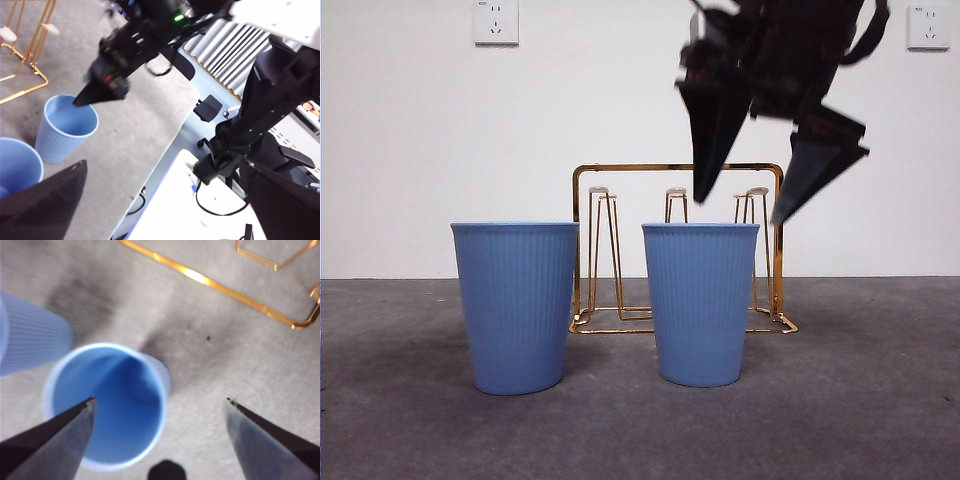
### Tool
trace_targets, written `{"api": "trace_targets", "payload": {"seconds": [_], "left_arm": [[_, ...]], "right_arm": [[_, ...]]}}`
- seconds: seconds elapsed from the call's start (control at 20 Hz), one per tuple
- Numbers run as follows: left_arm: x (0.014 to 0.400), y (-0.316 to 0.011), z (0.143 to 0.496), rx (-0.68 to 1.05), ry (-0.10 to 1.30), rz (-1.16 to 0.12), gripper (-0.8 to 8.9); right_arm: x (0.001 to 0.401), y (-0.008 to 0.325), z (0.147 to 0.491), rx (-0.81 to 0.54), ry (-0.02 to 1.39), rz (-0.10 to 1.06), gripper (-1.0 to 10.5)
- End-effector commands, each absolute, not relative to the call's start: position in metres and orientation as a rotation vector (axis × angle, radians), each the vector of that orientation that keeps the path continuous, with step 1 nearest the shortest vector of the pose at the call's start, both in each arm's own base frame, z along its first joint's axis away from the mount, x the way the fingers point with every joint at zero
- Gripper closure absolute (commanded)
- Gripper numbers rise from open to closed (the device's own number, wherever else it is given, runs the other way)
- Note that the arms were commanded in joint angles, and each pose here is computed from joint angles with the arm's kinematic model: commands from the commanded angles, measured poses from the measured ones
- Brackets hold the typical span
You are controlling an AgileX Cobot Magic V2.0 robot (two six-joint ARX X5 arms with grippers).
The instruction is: Pick up cup 1,put cup 1 in the cup rack,pick up cup 2,put cup 2 in the cup rack
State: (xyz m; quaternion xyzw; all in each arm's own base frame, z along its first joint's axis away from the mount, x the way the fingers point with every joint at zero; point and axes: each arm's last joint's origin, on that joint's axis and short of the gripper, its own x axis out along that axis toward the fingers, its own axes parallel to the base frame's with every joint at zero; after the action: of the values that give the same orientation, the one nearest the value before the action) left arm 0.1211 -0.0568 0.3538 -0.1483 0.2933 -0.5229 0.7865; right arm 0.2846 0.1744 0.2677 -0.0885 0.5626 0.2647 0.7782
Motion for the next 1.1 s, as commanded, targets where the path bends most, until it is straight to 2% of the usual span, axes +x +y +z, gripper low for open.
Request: {"api": "trace_targets", "payload": {"seconds": [0.05, 0.35, 0.5, 0.75, 0.85, 0.95, 1.1], "left_arm": [[0.121, -0.058, 0.356, -0.324, 0.614, -1.141, 0.9], [0.123, -0.058, 0.357, -0.333, 0.615, -1.137, 0.9], [0.123, -0.058, 0.357, -0.336, 0.617, -1.136, 0.9], [0.128, -0.059, 0.356, -0.37, 0.645, -1.128, 0.9], [0.132, -0.061, 0.357, -0.408, 0.649, -1.126, 0.9], [0.137, -0.065, 0.364, -0.45, 0.62, -1.161, 0.9], [0.146, -0.076, 0.381, -0.523, 0.52, -1.24, 0.9]], "right_arm": [[0.293, 0.179, 0.254, -0.199, 1.248, 0.547, 5.2], [0.304, 0.186, 0.225, -0.209, 1.319, 0.532, 6.5], [0.306, 0.187, 0.223, -0.205, 1.315, 0.535, 9.4], [0.301, 0.185, 0.227, -0.233, 1.326, 0.587, 9.6], [0.295, 0.181, 0.243, -0.237, 1.289, 0.6, 9.6], [0.283, 0.174, 0.274, -0.233, 1.201, 0.615, 9.6], [0.246, 0.151, 0.343, -0.185, 0.933, 0.642, 9.6]]}}
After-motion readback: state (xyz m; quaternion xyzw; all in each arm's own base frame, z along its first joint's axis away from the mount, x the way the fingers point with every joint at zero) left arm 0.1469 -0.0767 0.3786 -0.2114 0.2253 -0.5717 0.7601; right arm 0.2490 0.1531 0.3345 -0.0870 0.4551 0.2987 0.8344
